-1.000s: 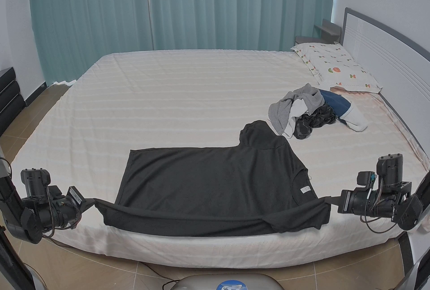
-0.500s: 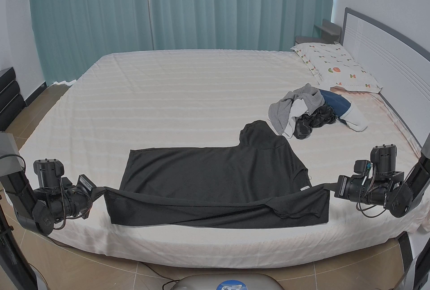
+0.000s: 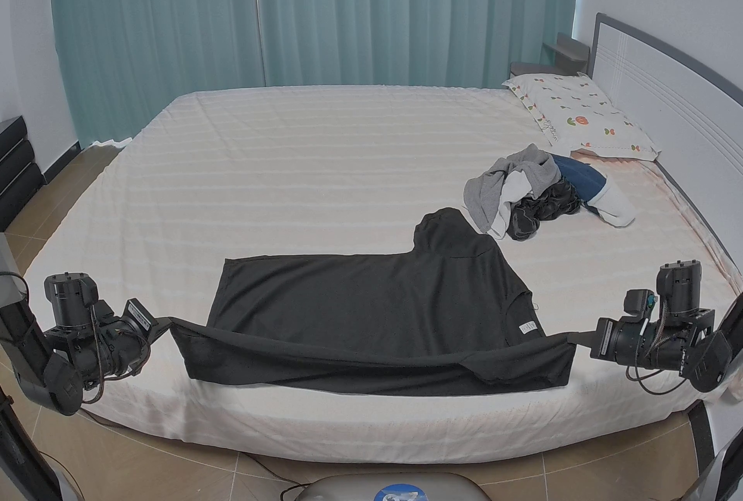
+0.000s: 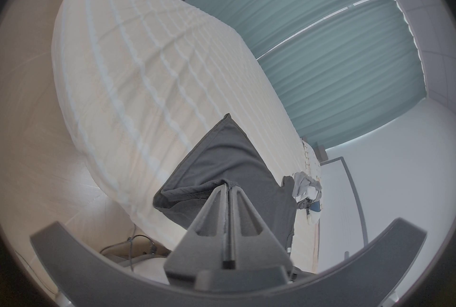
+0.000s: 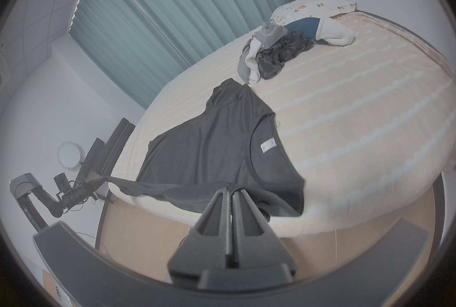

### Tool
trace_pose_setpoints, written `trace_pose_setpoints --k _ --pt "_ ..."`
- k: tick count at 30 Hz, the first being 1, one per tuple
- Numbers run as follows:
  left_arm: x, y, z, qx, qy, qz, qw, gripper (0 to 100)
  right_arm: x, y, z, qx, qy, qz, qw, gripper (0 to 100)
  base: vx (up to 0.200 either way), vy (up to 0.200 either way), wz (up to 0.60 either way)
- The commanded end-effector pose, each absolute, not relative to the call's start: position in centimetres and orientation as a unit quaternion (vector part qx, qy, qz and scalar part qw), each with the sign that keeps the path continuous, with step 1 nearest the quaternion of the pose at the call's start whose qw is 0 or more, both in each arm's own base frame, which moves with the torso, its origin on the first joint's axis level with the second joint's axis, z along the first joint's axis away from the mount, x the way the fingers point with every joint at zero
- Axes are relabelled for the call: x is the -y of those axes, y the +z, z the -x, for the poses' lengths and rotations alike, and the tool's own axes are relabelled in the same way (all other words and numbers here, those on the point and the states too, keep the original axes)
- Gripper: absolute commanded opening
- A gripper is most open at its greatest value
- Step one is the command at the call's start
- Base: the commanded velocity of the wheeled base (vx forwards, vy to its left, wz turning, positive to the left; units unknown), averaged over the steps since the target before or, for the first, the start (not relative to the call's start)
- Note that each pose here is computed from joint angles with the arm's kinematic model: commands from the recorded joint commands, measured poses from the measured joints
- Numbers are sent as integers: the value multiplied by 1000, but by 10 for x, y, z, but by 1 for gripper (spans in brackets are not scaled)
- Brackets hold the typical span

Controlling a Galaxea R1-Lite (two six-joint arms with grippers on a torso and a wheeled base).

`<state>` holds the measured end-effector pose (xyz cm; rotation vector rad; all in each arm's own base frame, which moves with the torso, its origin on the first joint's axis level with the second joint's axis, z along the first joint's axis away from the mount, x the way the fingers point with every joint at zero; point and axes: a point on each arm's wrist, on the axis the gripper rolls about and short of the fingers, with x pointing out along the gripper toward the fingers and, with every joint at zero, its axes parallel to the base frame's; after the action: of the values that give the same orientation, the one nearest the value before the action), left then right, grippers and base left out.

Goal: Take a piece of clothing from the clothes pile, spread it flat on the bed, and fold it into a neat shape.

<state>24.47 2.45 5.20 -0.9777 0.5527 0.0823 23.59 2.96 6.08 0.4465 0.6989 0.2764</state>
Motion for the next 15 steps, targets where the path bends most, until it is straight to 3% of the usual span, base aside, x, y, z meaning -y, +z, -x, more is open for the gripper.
trace_pose_setpoints --k 1,7,15 --pt "-23 52 -233 -271 35 442 854 0 -28 60 -211 -349 134 -215 902 0 0 0 0" --pt "-21 44 -212 -305 22 366 879 0 -27 57 -195 -365 139 -214 895 0 0 0 0" --pt "-19 39 -199 -341 14 320 884 0 -25 55 -186 -371 143 -208 894 0 0 0 0"
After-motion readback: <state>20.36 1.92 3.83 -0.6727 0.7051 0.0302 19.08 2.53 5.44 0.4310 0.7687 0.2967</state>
